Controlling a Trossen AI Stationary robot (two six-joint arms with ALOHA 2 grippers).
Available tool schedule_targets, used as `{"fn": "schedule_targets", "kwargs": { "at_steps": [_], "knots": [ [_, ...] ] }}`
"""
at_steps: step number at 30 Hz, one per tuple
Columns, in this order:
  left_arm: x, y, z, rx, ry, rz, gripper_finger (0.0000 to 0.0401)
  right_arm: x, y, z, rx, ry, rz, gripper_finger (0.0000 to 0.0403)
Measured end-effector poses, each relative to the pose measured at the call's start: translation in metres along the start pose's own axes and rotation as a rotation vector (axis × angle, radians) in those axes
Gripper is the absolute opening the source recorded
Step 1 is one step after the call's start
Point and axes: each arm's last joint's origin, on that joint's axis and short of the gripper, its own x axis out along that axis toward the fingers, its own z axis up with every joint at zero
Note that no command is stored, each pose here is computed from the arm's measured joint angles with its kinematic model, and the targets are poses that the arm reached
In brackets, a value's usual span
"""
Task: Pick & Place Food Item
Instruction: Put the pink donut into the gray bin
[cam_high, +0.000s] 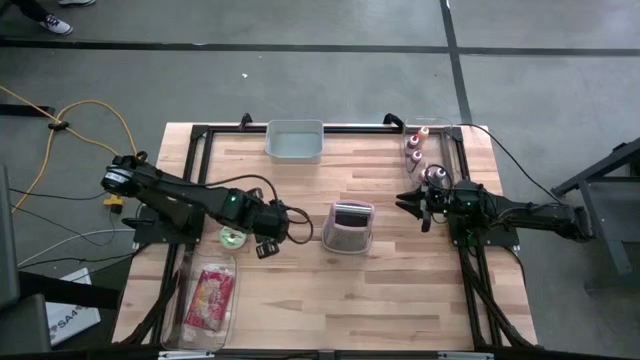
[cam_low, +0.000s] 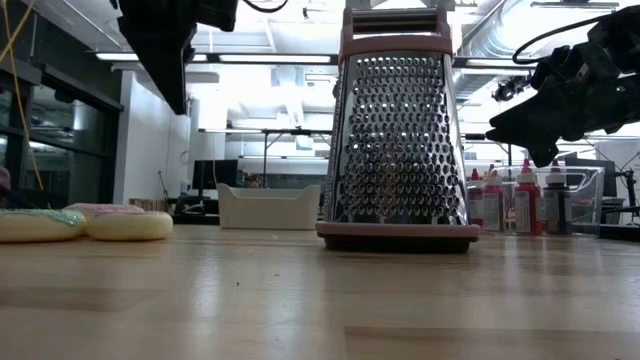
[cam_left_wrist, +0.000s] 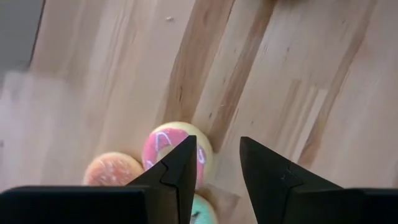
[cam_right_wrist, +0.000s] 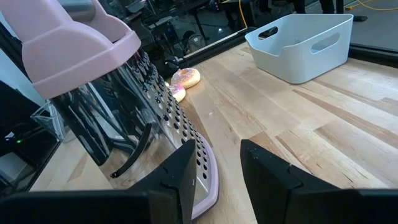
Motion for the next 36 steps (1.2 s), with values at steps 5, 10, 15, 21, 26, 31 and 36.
{"fn": "schedule_targets", "kwargs": {
  "at_steps": [5, 10, 15, 21, 26, 31, 36],
  "knots": [
    [0.002, 0.004, 0.002, 0.172, 0.037, -0.058, 0.0116, 0.000, 0.000, 0.000, 0.000, 0.000, 0.000, 0.0114],
    [0.002, 0.004, 0.003, 0.338, 0.075, -0.185, 0.0116, 0.000, 0.000, 0.000, 0.000, 0.000, 0.000, 0.0114],
    [0.003, 0.006, 0.006, 0.402, 0.089, -0.280, 0.0116, 0.000, 0.000, 0.000, 0.000, 0.000, 0.000, 0.0114],
    [0.004, 0.009, 0.010, 0.361, 0.089, -0.362, 0.0116, 0.000, 0.000, 0.000, 0.000, -0.001, 0.000, 0.0114],
    [0.004, 0.007, 0.012, 0.365, 0.065, -0.380, 0.0116, 0.000, 0.000, 0.000, 0.000, 0.000, 0.000, 0.0114],
    [0.004, 0.006, 0.015, 0.394, 0.031, -0.390, 0.0116, 0.000, 0.000, 0.000, 0.000, 0.000, 0.000, 0.0114],
    [0.004, 0.006, 0.015, 0.386, 0.027, -0.391, 0.0116, 0.000, 0.000, 0.000, 0.000, 0.000, 0.000, 0.0114]
  ]
}}
